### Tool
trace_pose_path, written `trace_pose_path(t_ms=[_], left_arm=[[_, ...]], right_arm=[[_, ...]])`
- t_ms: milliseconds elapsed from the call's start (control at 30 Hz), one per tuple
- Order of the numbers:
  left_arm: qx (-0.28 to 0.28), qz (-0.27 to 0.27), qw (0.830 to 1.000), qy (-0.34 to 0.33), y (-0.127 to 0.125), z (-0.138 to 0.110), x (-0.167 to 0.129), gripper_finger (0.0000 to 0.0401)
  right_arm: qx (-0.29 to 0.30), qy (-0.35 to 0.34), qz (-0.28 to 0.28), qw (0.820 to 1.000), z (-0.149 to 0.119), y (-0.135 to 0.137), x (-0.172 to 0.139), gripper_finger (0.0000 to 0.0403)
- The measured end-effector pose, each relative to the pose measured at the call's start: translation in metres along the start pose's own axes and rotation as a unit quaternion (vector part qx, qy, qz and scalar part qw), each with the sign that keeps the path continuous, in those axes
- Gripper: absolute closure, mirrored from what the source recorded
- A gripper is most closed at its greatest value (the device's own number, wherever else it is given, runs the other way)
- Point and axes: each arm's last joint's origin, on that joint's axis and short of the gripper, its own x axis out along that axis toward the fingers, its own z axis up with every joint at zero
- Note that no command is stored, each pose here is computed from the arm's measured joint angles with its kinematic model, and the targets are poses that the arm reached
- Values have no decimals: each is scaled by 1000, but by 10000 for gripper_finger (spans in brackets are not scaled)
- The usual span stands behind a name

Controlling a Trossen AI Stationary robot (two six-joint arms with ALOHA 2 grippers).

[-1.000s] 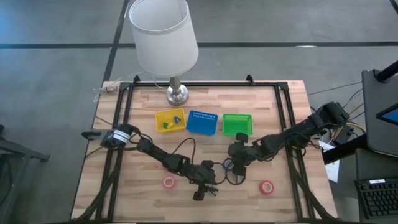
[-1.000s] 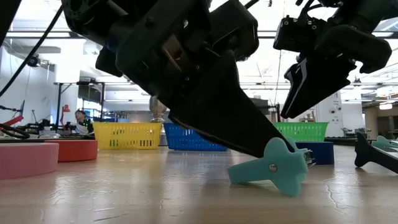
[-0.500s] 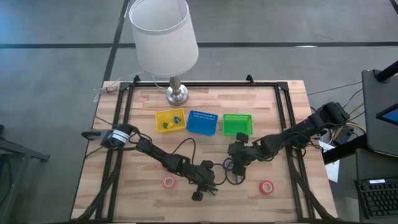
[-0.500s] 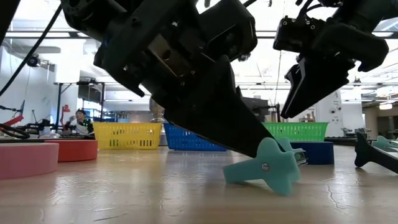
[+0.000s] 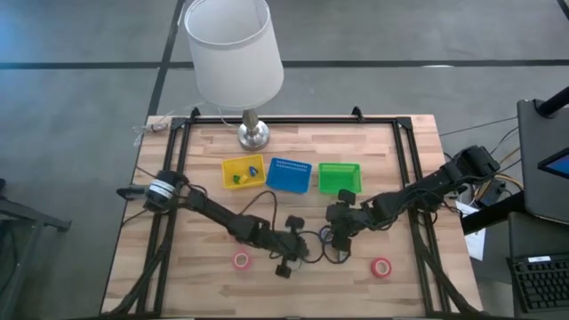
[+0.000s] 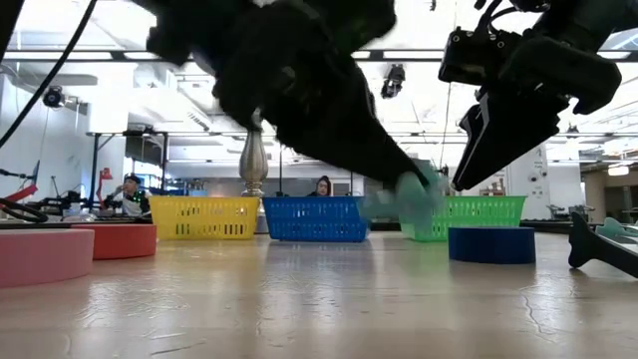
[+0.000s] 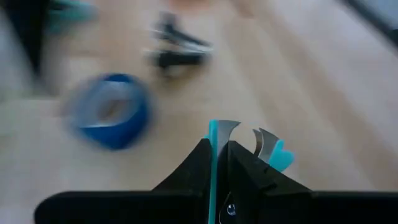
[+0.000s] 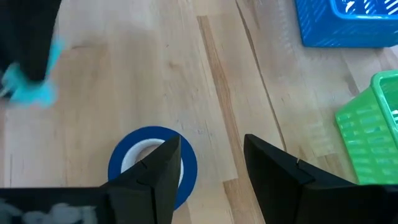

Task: Pick and place Stapler, Stapler remover, tape
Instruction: Put the left blue staple remover into the blue bin

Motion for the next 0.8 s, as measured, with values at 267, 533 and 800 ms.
trace_pose_path(t_ms=[267, 533, 800], left_arm=[[-90, 236, 967, 5, 64, 24, -52, 363], [-206, 328, 922, 1, 137, 14, -62, 359], [-275, 358, 891, 53, 165, -30, -40, 353]], right_arm=[[-1, 1, -1, 1000, -1, 0, 0, 232], [-3, 2, -2, 1000, -2, -1, 1, 232], [1, 2, -1, 1000, -2, -1, 1, 232]])
